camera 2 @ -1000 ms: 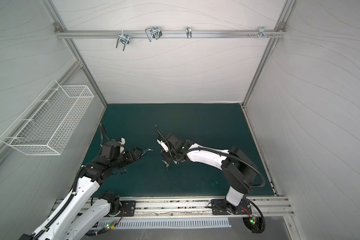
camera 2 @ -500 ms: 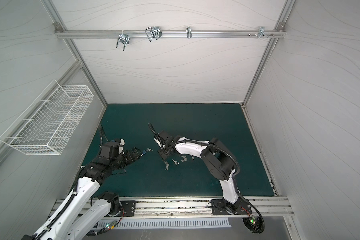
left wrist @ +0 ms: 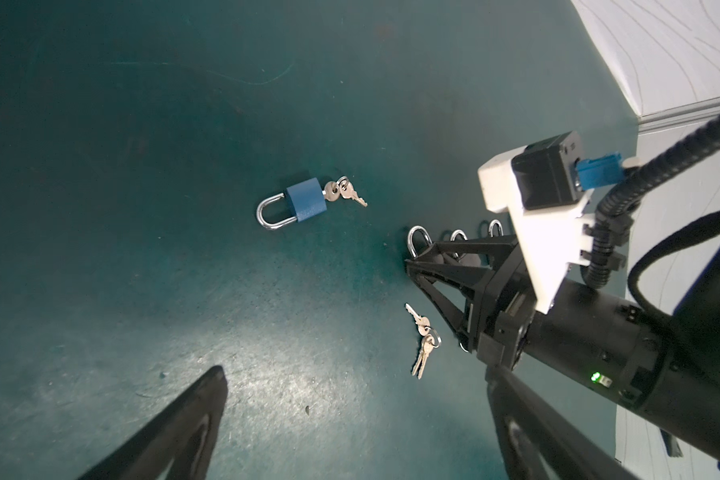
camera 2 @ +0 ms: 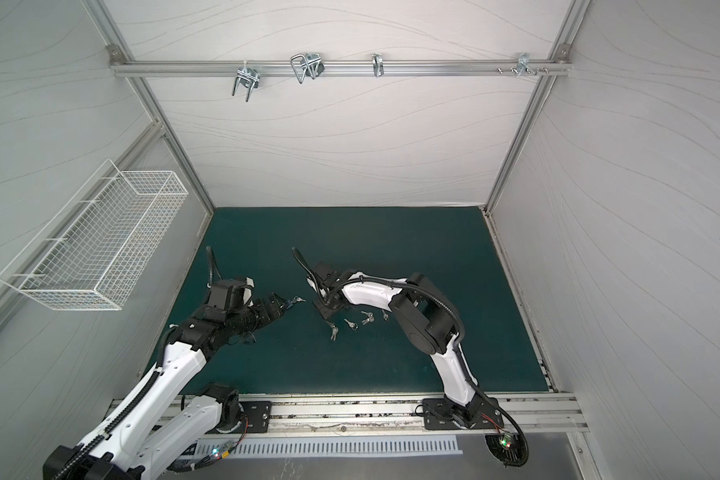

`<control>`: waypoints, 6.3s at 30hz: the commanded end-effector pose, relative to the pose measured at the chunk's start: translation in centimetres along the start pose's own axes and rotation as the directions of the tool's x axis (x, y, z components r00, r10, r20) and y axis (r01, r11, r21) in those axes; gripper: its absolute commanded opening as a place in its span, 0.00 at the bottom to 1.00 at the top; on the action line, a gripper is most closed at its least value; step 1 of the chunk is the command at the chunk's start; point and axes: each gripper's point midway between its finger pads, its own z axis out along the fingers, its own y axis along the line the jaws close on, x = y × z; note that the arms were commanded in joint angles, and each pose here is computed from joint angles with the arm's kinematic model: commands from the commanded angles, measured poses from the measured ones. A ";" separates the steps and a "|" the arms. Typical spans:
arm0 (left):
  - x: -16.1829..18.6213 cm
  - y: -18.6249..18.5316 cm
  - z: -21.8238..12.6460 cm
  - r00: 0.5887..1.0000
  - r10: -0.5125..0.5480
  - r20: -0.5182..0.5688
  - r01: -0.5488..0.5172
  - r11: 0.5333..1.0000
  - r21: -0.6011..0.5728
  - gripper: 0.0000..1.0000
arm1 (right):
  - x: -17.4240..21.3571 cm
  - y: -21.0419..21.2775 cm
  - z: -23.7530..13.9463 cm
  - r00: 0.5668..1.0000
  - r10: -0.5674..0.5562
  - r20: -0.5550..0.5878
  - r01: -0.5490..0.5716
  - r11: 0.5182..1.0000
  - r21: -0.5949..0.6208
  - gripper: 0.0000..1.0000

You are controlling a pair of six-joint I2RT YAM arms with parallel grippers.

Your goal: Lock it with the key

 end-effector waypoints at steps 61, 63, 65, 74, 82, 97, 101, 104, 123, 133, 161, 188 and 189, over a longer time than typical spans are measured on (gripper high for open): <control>-4.2 -0.5 14.1 0.907 0.240 -0.345 -0.320 0.927 -0.196 0.50 | 7.3 -1.5 -24.4 0.870 -0.016 0.492 0.042 0.998 -0.042 0.54; -3.7 -0.6 14.1 0.904 0.240 -0.353 -0.320 0.928 -0.189 0.50 | 7.2 -1.7 -24.4 0.870 -0.014 0.492 0.037 0.999 -0.037 0.54; -3.2 -0.3 14.0 0.904 0.233 -0.359 -0.315 0.930 -0.188 0.50 | 7.1 -1.9 -24.6 0.867 -0.010 0.498 0.031 0.999 -0.034 0.55; -1.0 -0.3 13.7 0.889 0.238 -0.391 -0.320 0.934 -0.160 0.50 | 7.0 -2.2 -24.9 0.862 -0.008 0.506 0.026 0.999 -0.028 0.54; 0.4 -0.4 12.6 0.894 0.229 -0.386 -0.303 0.942 -0.143 0.50 | 7.2 -2.2 -25.0 0.861 0.002 0.509 0.018 0.999 -0.035 0.55; -7.5 -4.2 3.1 0.998 0.058 -0.008 -0.058 0.997 0.059 0.66 | 2.7 2.8 -17.6 0.900 0.001 0.437 0.022 0.999 -0.049 0.66; -9.3 -2.2 -0.6 0.994 -0.055 0.091 0.046 0.994 0.101 0.75 | 0.8 6.3 -12.3 0.936 -0.008 0.353 0.035 0.997 -0.070 0.65; -10.2 -0.6 -3.0 0.979 -0.134 0.153 0.114 0.985 0.129 0.76 | -0.8 8.0 -9.1 0.949 -0.006 0.315 0.034 0.996 -0.084 0.64; -9.4 2.8 -4.6 0.967 -0.211 0.146 0.192 0.972 0.136 0.76 | -6.4 9.9 3.2 0.991 -0.097 0.090 0.102 0.994 -0.047 0.60; -9.7 2.7 -4.4 0.965 -0.220 0.143 0.200 0.969 0.146 0.75 | -6.0 9.1 5.1 0.993 -0.117 0.023 0.117 0.993 -0.002 0.53; -10.4 -2.2 -5.7 0.986 -0.135 0.096 0.096 0.936 0.339 0.73 | -5.4 13.2 -9.1 0.938 -0.163 0.307 0.264 0.909 -0.323 0.17; -2.2 -21.8 -5.4 0.907 0.420 0.020 -0.308 0.631 0.712 0.64 | -2.1 0.9 -25.9 0.641 -0.397 0.657 0.427 0.896 0.124 0.00; -1.9 -22.1 -5.4 0.902 0.431 0.016 -0.309 0.621 0.720 0.63 | -2.0 0.9 -26.0 0.637 -0.405 0.656 0.431 0.893 0.132 0.00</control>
